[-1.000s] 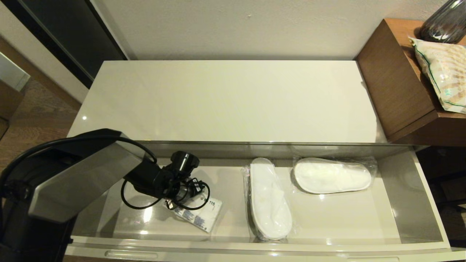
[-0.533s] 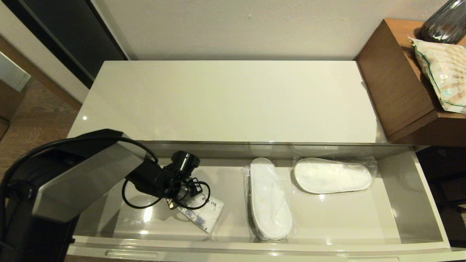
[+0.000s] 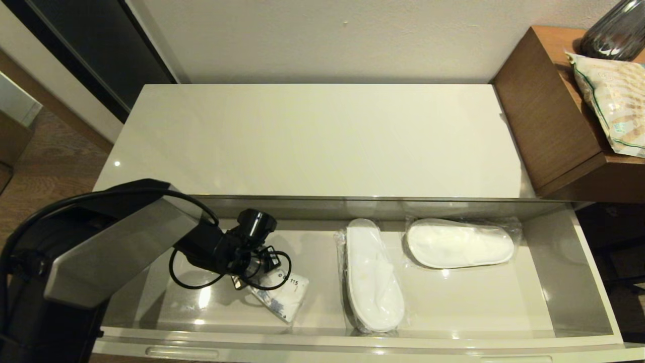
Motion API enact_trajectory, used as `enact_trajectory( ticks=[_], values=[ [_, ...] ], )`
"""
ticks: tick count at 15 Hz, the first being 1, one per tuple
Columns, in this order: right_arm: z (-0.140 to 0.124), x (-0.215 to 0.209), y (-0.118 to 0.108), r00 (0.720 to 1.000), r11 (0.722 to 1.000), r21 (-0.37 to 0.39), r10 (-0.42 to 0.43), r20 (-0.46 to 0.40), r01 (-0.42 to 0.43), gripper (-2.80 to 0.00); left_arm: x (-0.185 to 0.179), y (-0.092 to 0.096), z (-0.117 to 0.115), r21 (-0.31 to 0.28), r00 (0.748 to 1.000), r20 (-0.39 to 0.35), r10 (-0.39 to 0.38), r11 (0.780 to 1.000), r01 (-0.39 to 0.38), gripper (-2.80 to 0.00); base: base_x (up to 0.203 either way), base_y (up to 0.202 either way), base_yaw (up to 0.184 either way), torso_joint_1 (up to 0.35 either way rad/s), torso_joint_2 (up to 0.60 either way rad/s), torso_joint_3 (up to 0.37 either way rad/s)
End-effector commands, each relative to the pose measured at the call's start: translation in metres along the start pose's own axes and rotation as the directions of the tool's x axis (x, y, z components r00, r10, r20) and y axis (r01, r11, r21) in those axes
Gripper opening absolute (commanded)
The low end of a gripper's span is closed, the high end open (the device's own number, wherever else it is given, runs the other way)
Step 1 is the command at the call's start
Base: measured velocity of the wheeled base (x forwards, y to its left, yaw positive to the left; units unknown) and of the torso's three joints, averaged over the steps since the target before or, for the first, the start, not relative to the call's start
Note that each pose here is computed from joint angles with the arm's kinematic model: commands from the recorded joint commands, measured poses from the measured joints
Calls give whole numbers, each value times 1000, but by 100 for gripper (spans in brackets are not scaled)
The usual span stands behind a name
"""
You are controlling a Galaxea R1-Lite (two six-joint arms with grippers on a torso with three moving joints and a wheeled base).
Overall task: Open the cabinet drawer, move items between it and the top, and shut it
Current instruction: Take out the tissue from the drawer
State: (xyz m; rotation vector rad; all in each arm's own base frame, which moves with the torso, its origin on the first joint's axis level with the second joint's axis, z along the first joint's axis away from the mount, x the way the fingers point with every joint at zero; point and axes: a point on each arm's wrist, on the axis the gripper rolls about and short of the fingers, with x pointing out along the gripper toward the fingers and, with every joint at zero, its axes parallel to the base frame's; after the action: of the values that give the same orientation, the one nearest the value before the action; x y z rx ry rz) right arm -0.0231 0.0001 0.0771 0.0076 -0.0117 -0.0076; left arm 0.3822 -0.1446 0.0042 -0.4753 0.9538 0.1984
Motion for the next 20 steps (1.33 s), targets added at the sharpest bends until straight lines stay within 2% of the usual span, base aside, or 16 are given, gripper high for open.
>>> enact_trajectory(
  ticks=[1,7,8,11,14,17,20],
  values=[
    [0,0,0,1000,1000,0,0,1,0,-280,1,1,-1,-2,1000,-3,6,1000,-6,-280,0,0,0,0,0,0],
    [0,0,0,1000,1000,0,0,1,0,-280,-6,4,-3,0,1000,-11,10,1000,-10,-280,0,0,0,0,0,0],
    [0,0,0,1000,1000,0,0,-2,0,-280,-18,5,-1,2,1000,-3,0,1000,0,-280,0,0,0,0,0,0],
    [0,0,0,1000,1000,0,0,-1,0,-280,-72,4,4,17,997,40,-61,998,60,-280,0,0,0,0,0,0],
    [0,0,0,1000,1000,0,0,-1,0,-280,-133,11,3,63,990,79,-119,991,114,-280,0,0,0,0,0,0],
    [0,0,0,1000,1000,0,0,1,0,-280,-203,26,0,117,979,113,-168,981,155,-280,0,0,0,0,0,0],
    [0,0,0,1000,1000,0,0,0,0,-280,-285,44,4,204,957,171,-235,959,199,-280,0,0,0,0,0,0]
  ],
)
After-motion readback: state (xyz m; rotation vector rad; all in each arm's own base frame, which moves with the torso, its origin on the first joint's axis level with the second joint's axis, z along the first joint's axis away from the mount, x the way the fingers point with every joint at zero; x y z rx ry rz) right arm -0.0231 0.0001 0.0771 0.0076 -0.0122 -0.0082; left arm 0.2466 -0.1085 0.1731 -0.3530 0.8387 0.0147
